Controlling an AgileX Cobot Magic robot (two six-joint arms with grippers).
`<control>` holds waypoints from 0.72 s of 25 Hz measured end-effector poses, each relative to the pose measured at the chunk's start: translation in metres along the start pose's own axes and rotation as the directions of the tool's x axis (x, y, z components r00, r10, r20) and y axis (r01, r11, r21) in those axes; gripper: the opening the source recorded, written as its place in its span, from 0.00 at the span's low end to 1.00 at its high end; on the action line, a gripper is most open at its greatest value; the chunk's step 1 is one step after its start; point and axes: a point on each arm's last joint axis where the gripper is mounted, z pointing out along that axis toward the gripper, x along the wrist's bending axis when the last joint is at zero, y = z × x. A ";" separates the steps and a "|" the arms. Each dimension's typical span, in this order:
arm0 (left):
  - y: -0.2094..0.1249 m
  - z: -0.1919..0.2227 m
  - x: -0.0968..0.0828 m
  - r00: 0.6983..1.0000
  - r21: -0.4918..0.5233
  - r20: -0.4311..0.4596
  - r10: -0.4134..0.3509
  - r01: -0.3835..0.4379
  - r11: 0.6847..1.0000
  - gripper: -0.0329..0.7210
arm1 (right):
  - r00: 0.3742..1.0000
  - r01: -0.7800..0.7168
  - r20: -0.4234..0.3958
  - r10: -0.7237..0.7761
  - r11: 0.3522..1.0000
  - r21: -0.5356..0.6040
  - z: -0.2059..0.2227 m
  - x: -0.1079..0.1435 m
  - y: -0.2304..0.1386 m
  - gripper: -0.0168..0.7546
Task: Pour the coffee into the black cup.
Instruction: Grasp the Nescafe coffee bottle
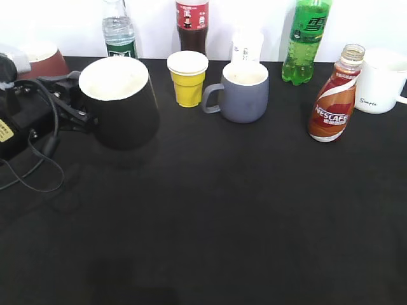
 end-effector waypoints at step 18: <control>-0.003 -0.001 0.000 1.000 0.026 -0.005 -0.002 0.002 1.000 0.11 | 0.966 -0.002 -0.243 0.084 0.948 0.320 0.229 0.022 -0.140 0.81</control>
